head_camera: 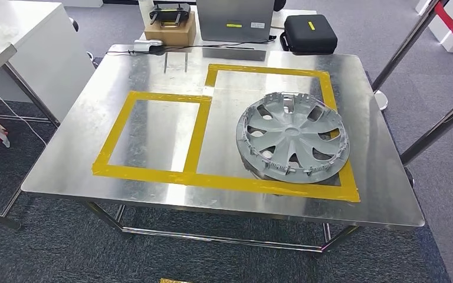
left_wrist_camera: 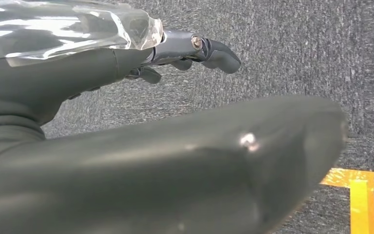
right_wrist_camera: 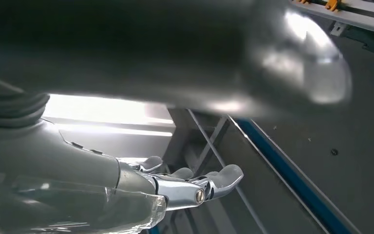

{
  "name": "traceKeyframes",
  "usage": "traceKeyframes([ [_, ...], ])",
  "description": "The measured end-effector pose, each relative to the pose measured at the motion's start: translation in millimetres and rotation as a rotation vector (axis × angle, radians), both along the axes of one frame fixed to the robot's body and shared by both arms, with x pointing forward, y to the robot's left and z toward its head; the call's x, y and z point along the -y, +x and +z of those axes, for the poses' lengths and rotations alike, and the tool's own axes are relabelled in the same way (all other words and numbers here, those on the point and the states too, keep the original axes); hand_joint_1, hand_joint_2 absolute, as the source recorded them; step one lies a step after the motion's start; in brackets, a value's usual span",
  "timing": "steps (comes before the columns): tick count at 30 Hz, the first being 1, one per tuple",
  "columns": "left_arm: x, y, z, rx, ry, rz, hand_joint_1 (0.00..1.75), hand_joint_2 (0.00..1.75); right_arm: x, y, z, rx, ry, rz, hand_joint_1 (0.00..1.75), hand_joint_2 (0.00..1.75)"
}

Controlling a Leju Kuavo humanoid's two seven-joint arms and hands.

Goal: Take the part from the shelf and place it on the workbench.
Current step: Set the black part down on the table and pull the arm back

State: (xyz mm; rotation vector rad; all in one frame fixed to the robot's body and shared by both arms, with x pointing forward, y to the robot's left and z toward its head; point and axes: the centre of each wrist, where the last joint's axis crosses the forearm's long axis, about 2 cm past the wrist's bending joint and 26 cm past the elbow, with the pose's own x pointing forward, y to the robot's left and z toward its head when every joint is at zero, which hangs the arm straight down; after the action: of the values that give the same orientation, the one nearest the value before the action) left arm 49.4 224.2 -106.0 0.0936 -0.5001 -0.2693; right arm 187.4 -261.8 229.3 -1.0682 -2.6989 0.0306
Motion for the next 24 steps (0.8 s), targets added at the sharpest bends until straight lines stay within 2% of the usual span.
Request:
traceKeyframes([
  [8,-3.9,1.7,-0.2,0.001,0.016,0.008,0.0,0.0,-6.3,1.0,0.4,-0.001,0.057,0.053,0.0,0.0],
  [24,-3.9,2.9,-0.1,0.008,0.012,0.022,0.0,0.0,-7.1,8.9,-2.6,-0.011,0.061,0.095,0.0,0.0],
])
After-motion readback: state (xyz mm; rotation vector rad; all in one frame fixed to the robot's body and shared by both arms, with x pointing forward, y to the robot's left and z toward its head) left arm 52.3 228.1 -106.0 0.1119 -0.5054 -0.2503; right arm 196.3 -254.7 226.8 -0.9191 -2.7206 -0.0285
